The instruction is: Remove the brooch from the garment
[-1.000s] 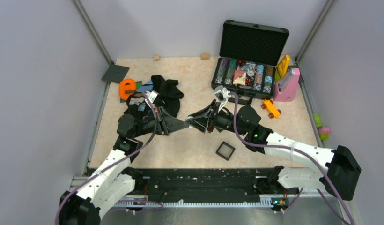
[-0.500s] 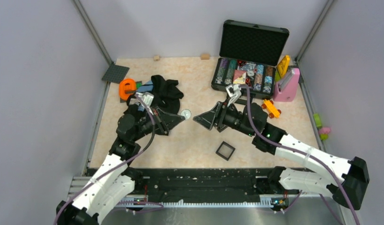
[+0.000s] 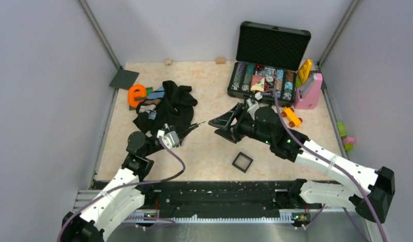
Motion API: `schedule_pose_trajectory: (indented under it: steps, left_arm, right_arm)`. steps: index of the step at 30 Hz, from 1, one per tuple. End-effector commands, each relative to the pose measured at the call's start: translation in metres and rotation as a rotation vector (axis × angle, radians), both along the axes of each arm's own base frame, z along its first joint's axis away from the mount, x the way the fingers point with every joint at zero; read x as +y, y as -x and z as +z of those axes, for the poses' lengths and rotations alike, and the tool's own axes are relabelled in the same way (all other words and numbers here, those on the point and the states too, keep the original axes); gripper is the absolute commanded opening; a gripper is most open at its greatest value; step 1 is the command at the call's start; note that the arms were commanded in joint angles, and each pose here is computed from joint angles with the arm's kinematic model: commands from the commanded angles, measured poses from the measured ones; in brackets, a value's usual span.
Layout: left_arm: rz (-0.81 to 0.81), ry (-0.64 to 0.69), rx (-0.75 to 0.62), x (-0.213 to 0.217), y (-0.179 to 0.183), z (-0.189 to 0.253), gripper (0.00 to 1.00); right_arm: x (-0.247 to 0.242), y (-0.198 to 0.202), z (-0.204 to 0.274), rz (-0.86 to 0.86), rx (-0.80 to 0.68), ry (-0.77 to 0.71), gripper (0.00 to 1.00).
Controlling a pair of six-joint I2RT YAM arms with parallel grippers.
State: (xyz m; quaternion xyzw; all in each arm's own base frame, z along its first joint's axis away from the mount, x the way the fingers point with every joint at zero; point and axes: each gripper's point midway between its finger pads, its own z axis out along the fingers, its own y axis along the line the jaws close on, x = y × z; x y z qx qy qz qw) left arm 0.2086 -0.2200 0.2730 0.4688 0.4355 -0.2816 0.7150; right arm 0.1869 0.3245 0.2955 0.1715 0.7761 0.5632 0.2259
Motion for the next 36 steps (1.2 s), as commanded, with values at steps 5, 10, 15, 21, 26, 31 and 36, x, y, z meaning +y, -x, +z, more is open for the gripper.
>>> schedule_pose_trajectory:
  steps: [5, 10, 15, 21, 26, 31, 36]
  left_arm:
    - [-0.092, -0.031, -0.27, -0.009, 0.019, 0.03, 0.0]
    - [-0.115, -0.08, -0.276, -0.011, 0.024, 0.024, 0.0]
    - [-0.117, -0.091, -0.276, -0.013, 0.024, 0.022, 0.0]
    - [-0.104, -0.068, -0.266, -0.013, 0.022, 0.025, 0.0]
    - [-0.116, -0.031, -0.248, -0.013, 0.026, 0.03, 0.07]
    - [-0.097, 0.083, -0.136, -0.011, 0.026, 0.046, 0.84]
    - [-0.123, 0.153, -0.028, -0.011, 0.031, 0.05, 0.95]
  right_arm:
    - [0.022, -0.006, 0.012, 0.019, 0.103, -0.13, 0.59]
    - [0.028, -0.01, 0.019, 0.024, 0.076, -0.177, 0.56]
    - [0.031, -0.011, 0.014, 0.028, 0.085, -0.162, 0.4]
    - [0.026, -0.01, 0.004, 0.013, 0.1, -0.134, 0.24]
    - [0.021, -0.011, 0.0, -0.007, 0.091, -0.129, 0.0]
    - [0.004, -0.017, -0.009, -0.082, 0.056, -0.057, 0.0]
    - [-0.028, -0.023, -0.015, -0.163, -0.125, 0.032, 0.0]
